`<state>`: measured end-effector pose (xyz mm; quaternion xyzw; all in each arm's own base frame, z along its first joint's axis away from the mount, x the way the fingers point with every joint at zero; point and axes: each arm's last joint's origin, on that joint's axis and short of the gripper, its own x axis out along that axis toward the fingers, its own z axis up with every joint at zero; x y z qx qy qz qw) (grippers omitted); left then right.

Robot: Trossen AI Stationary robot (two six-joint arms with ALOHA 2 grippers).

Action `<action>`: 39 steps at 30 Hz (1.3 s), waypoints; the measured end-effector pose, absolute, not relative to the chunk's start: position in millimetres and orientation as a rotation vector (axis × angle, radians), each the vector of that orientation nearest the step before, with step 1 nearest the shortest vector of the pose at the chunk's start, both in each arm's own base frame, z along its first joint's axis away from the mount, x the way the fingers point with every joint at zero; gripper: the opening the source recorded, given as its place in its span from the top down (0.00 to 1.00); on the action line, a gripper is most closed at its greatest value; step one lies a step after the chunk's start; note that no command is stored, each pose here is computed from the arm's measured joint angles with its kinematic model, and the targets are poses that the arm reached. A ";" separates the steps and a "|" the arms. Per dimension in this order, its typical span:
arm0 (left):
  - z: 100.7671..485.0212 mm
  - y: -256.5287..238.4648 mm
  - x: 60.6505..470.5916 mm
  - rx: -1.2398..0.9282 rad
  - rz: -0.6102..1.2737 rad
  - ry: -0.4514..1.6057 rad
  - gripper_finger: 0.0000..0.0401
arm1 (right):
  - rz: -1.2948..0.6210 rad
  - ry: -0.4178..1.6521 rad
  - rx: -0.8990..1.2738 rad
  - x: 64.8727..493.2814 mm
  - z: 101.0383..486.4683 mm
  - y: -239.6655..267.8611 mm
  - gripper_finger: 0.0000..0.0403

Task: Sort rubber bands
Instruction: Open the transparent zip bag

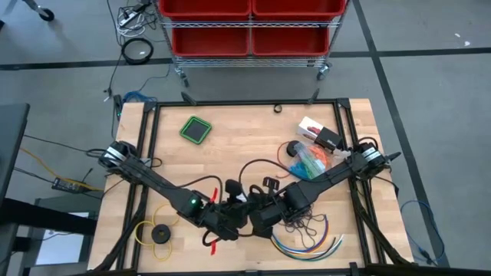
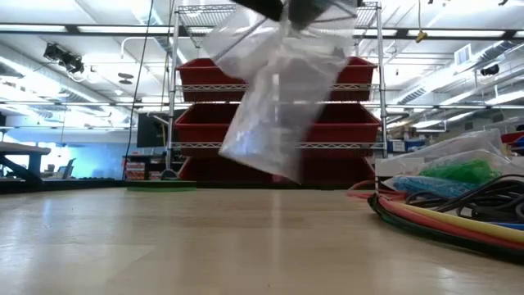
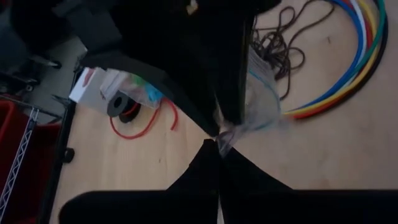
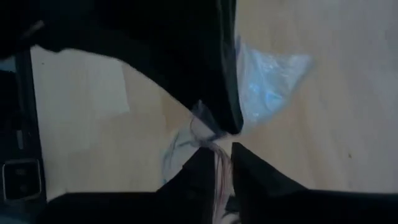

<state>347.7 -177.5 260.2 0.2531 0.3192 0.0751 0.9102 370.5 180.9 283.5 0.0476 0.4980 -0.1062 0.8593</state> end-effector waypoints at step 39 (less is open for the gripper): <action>266.9 -199.6 330.3 0.692 0.039 0.648 0.61 | -0.256 1.071 0.121 366.3 281.8 180.6 1.00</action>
